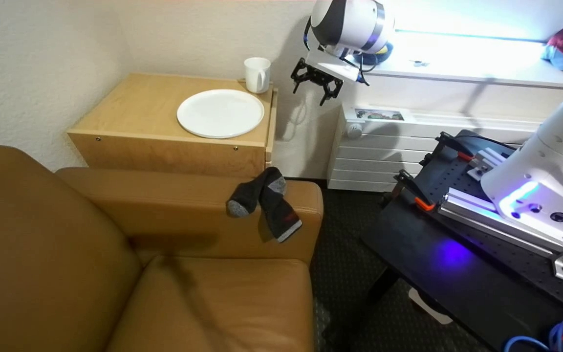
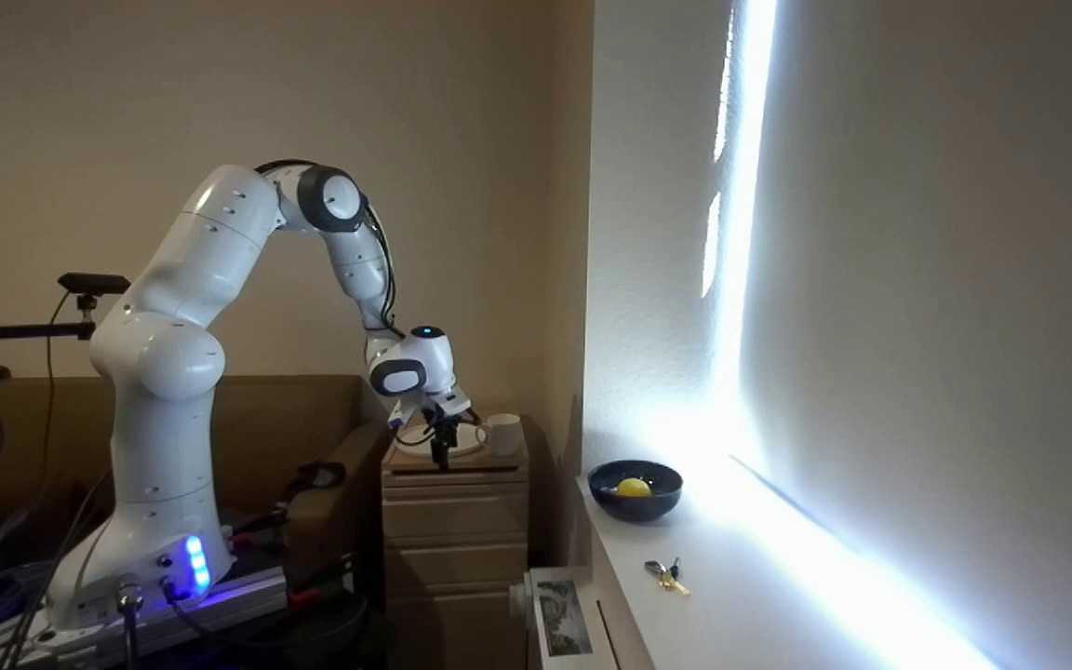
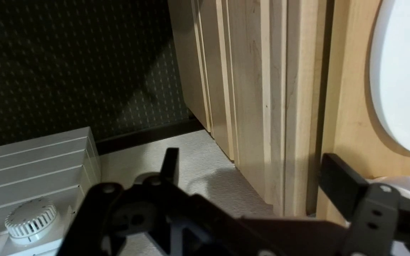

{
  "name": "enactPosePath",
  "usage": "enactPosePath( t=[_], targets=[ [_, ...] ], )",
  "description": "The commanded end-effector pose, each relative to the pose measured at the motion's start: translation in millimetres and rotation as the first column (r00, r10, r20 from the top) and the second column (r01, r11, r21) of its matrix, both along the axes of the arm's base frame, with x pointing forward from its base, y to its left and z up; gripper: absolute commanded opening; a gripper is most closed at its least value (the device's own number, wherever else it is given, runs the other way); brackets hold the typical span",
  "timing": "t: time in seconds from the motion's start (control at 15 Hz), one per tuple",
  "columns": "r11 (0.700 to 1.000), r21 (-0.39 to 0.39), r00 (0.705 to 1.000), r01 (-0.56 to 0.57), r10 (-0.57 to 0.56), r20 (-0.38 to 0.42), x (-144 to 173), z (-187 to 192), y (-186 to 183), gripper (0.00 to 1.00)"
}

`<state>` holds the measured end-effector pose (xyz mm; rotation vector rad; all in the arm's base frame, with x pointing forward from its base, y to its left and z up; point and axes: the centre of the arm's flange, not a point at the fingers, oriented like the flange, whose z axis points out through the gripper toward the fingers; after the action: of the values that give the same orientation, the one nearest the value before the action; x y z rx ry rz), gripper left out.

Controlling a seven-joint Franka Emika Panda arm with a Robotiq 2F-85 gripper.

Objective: Open the first top drawer then put the white cup on the drawer, then put the lemon in the white cup

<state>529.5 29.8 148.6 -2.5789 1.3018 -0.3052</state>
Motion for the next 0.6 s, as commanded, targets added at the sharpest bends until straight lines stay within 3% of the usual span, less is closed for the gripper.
enactPosePath(
  t=[0.0, 0.33, 0.53],
  targets=[
    [1.0, 0.0, 1.0, -0.001, 0.001, 0.0, 0, 0, 1, 1.0],
    [1.0, 0.001, 1.0, -0.021, 0.021, 0.015, 25, -47, 25, 1.0],
    [1.0, 0.002, 1.0, 0.002, -0.002, 0.028, 41, -71, 18, 1.0]
  ],
)
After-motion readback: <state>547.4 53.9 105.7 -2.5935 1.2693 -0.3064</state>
